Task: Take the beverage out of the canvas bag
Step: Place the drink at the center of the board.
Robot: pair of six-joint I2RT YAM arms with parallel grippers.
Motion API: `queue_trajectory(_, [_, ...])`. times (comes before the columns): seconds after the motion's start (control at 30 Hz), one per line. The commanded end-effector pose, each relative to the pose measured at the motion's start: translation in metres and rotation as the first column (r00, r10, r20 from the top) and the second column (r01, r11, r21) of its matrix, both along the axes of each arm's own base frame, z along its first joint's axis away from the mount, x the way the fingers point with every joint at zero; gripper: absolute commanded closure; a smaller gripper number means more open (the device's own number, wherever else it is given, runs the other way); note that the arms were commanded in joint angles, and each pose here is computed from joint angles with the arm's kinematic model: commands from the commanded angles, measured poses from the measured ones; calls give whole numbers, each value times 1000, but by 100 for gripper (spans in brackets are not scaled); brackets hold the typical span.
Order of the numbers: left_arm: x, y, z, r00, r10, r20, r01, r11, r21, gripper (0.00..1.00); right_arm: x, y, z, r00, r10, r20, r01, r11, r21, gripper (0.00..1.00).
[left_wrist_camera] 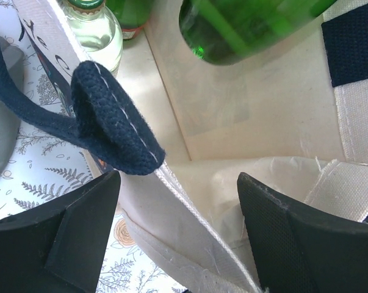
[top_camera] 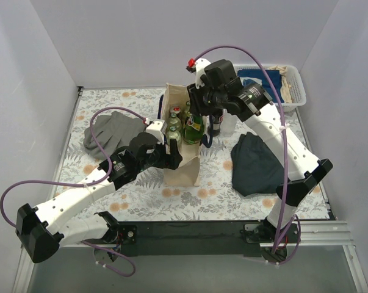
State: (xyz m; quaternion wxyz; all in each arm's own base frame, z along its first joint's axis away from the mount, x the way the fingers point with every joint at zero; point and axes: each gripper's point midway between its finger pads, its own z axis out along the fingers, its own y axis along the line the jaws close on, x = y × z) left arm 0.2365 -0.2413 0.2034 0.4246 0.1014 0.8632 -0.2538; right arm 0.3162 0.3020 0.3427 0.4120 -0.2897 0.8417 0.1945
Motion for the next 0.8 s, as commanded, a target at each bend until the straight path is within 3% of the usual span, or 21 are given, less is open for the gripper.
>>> queue_trajectory(0.0, [0,5,1,1000,0,10,-1,999,39,24,-2,-7,96,974,-31,222,-10,983,182,99])
queue_trajectory(0.77, [1,5,1,1000,1,13,-2,999,40,24,1,-22,156,918,-128,374,16,957,289,99])
